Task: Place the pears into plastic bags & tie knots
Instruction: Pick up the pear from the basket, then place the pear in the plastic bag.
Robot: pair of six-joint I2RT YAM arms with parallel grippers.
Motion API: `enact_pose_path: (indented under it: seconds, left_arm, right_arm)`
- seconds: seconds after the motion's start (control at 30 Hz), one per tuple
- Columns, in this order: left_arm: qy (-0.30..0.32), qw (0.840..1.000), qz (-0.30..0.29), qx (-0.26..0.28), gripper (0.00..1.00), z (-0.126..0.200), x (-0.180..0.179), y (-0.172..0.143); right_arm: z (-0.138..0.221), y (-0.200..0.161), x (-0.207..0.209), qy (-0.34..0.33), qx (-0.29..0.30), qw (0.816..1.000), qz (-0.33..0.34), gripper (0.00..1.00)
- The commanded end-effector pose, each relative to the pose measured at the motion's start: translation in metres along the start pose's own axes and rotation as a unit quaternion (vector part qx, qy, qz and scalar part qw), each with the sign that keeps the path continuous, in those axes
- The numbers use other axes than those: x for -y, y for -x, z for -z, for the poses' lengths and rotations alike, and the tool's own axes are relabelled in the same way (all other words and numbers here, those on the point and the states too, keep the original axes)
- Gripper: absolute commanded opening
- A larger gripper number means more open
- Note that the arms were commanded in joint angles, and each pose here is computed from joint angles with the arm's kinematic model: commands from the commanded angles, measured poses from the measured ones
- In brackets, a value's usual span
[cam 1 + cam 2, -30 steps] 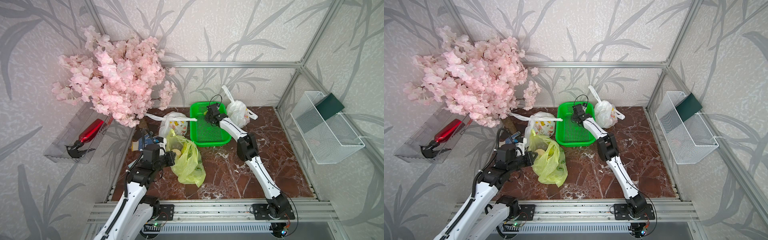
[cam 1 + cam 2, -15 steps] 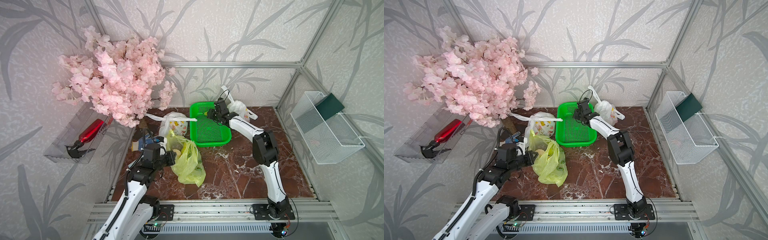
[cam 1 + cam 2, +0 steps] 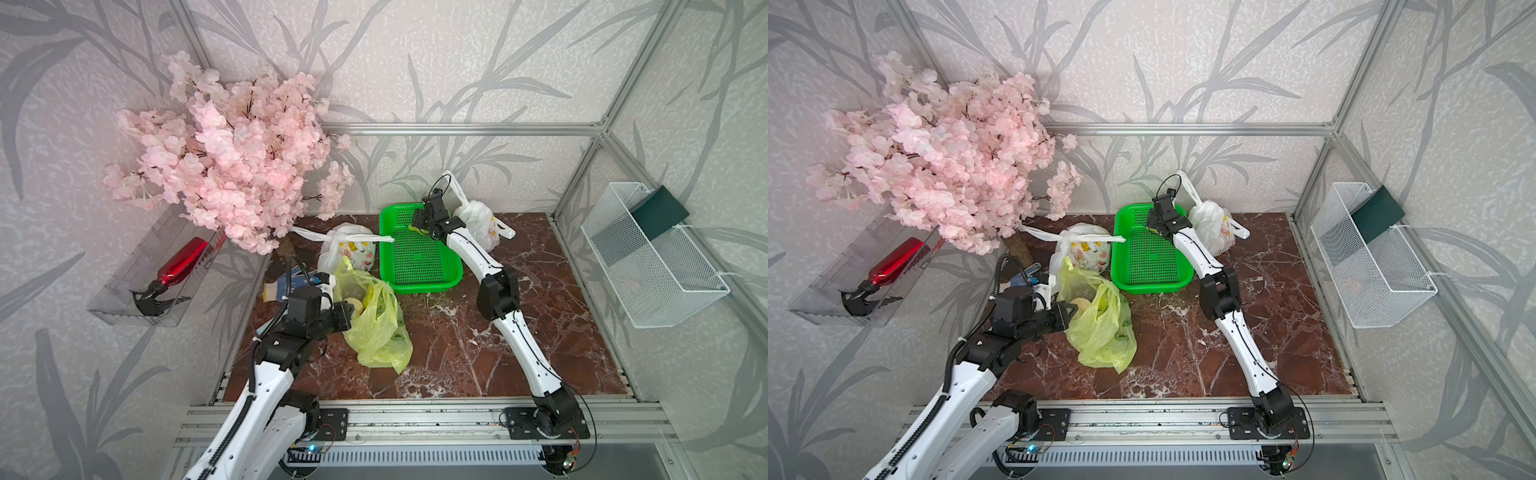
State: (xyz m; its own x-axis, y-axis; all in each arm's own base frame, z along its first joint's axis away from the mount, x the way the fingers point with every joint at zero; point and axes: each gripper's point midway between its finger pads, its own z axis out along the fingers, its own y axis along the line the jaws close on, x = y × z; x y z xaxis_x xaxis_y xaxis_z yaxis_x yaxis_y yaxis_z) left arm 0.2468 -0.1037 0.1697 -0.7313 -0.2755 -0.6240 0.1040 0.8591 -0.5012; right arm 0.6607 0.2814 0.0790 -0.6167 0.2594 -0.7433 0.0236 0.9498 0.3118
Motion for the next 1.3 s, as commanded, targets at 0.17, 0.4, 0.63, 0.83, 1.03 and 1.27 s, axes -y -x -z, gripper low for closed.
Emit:
enact_pose_path:
  seconds: [0.17, 0.4, 0.63, 0.83, 1.03, 1.27]
  left_arm:
    - [-0.007, 1.000, -0.009, 0.011, 0.00, 0.007, 0.009, 0.011]
    - [0.000, 0.999, -0.028, 0.017, 0.00, 0.010, 0.009, 0.015]
    - [0.022, 0.998, -0.041, 0.034, 0.00, 0.015, 0.005, 0.024]
    - [0.018, 0.998, -0.043, 0.043, 0.00, 0.022, 0.006, 0.024]
    - [0.015, 0.998, -0.041, 0.051, 0.00, 0.024, 0.005, 0.020]
    - [0.010, 0.998, -0.040, 0.051, 0.00, 0.026, 0.005, 0.016]
  right_arm:
    - [-0.002, -0.012, 0.002, 0.018, -0.021, 1.000, 0.002, 0.50]
    - [0.077, 0.019, -0.042, 0.097, 0.003, 0.995, 0.015, 0.29]
    - [0.211, -0.026, -0.088, 0.203, -0.041, 0.976, 0.062, 0.26]
    - [0.323, -0.088, -0.126, 0.265, -0.100, 0.941, 0.186, 0.25]
    - [0.384, -0.128, -0.168, 0.300, -0.124, 0.901, 0.289, 0.25]
    - [0.354, -0.139, -0.204, 0.257, -0.130, 0.894, 0.343, 0.26]
